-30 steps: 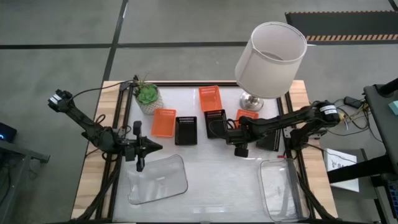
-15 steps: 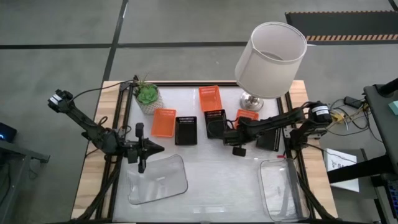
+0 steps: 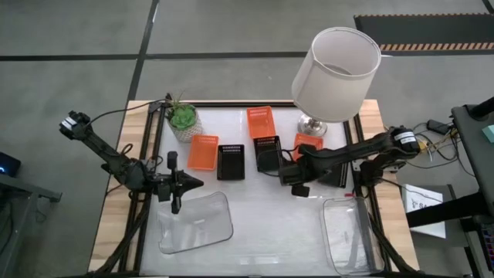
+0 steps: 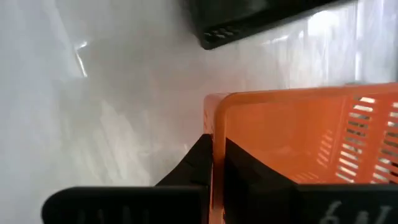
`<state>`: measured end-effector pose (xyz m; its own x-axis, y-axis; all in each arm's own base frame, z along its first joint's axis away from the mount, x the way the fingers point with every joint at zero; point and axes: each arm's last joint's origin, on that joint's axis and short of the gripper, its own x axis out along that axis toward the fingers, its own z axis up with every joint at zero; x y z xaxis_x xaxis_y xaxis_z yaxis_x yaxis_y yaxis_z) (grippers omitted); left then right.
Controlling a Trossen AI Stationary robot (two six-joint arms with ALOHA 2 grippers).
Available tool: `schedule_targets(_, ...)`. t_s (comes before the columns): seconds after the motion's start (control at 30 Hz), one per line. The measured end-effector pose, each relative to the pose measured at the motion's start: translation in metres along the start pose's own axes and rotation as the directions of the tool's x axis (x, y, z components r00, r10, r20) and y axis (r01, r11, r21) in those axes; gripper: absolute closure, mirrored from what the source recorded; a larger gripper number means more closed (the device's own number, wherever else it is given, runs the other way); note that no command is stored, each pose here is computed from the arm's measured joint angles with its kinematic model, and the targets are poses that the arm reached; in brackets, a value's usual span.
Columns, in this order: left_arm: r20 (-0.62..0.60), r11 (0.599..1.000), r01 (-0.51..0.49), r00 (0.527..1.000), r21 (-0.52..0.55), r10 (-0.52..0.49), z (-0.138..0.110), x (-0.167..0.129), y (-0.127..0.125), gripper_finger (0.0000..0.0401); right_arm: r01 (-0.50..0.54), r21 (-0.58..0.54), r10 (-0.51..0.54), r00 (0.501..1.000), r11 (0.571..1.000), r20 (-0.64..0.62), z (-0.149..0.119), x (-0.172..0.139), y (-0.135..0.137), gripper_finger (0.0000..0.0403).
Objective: Stack baskets by color
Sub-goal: Stack the right orange bin on the top orange bin
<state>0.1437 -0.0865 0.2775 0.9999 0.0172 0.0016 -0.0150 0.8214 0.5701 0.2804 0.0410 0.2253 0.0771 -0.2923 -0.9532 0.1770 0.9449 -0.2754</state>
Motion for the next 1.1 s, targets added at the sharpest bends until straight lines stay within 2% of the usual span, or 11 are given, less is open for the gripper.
schedule_targets(0.1,0.000,1.000,0.000,1.000,-0.006,0.000,0.000,0.000,0.000,0.0401,-0.043,-0.086,0.047,0.998,0.995,0.038,0.003,-0.020,0.011,0.0394)
schedule_targets(0.23,-0.002,1.000,0.001,1.000,-0.024,-0.001,0.000,0.000,0.000,0.0401,-0.081,-0.194,0.113,0.981,0.978,0.158,0.012,-0.051,0.028,0.0394)
schedule_targets(0.37,-0.001,1.000,-0.001,1.000,-0.025,0.001,0.000,0.000,0.000,0.0401,-0.099,-0.181,0.144,0.957,0.978,0.253,0.031,-0.074,0.031,0.0394)
schedule_targets(0.5,0.006,1.000,-0.006,1.000,-0.013,0.006,0.001,0.000,0.001,0.0401,-0.092,-0.183,0.144,0.944,0.979,0.297,0.060,-0.081,0.026,0.0394)
schedule_targets(0.63,0.010,1.000,-0.010,1.000,-0.011,0.010,0.001,0.000,0.001,0.0401,-0.057,-0.235,0.129,0.943,0.970,0.305,0.092,-0.078,0.019,0.0394)
schedule_targets(0.8,0.009,0.999,-0.008,1.000,-0.036,0.008,0.001,0.000,0.001,0.0401,-0.035,-0.273,0.112,0.957,0.961,0.269,0.129,-0.060,-0.001,0.0394)
schedule_targets(0.93,0.008,0.999,-0.008,1.000,-0.036,0.008,0.001,0.000,0.001,0.0401,-0.032,-0.295,0.109,0.963,0.955,0.247,0.155,-0.044,-0.025,0.0394)
schedule_targets(1.1,0.009,0.999,-0.008,1.000,-0.037,0.008,0.001,0.000,0.001,0.0401,-0.006,-0.315,0.073,0.977,0.949,0.202,0.174,-0.019,-0.062,0.0394)
